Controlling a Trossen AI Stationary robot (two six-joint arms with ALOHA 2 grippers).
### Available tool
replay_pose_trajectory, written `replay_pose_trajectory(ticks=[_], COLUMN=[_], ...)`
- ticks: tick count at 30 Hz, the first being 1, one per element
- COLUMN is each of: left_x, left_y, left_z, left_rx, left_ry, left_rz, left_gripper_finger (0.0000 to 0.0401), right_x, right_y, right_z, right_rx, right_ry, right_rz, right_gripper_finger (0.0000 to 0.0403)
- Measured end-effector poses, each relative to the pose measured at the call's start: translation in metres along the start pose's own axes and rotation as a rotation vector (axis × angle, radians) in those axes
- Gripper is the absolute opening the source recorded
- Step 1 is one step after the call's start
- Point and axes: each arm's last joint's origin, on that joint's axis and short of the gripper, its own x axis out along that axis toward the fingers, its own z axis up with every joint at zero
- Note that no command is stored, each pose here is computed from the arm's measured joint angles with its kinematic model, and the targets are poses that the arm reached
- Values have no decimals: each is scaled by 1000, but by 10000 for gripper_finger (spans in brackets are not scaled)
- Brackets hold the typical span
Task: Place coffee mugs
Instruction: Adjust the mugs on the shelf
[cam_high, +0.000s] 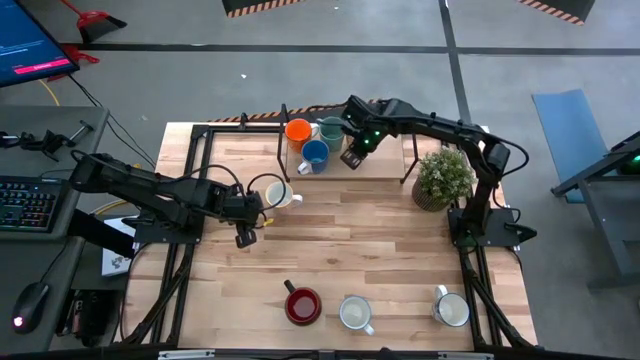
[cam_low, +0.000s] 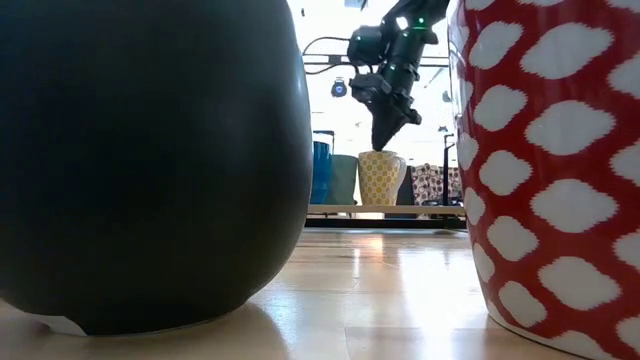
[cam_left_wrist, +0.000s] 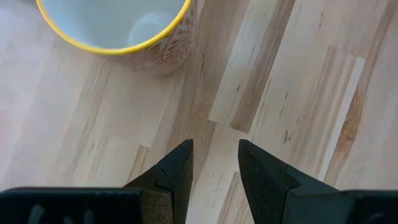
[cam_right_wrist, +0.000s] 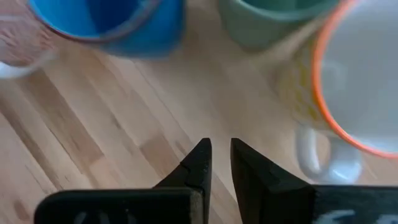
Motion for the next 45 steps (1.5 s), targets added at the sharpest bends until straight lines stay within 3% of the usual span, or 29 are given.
replay_pose_trajectory(ticks=[7, 17, 27, 45], left_x=[0, 0, 0, 0], left_y=[-2, -2, -2, -2], left_z=[4, 4, 4, 3], left_rx=[-8, -6, -5, -3], left_ry=[-46, -40, -34, -33], left_rz=[-20, -23, -23, -23], left_gripper_finger=[117, 117, 117, 117], right_x=[1, 7, 19, 34], right_y=[22, 34, 37, 49], right_z=[3, 10, 18, 21], right_rx=[-17, 13, 29, 4], right_ry=[-90, -166, -226, -230], right_rz=[-80, -47, -83, -32], right_gripper_finger=[39, 39, 39, 39])
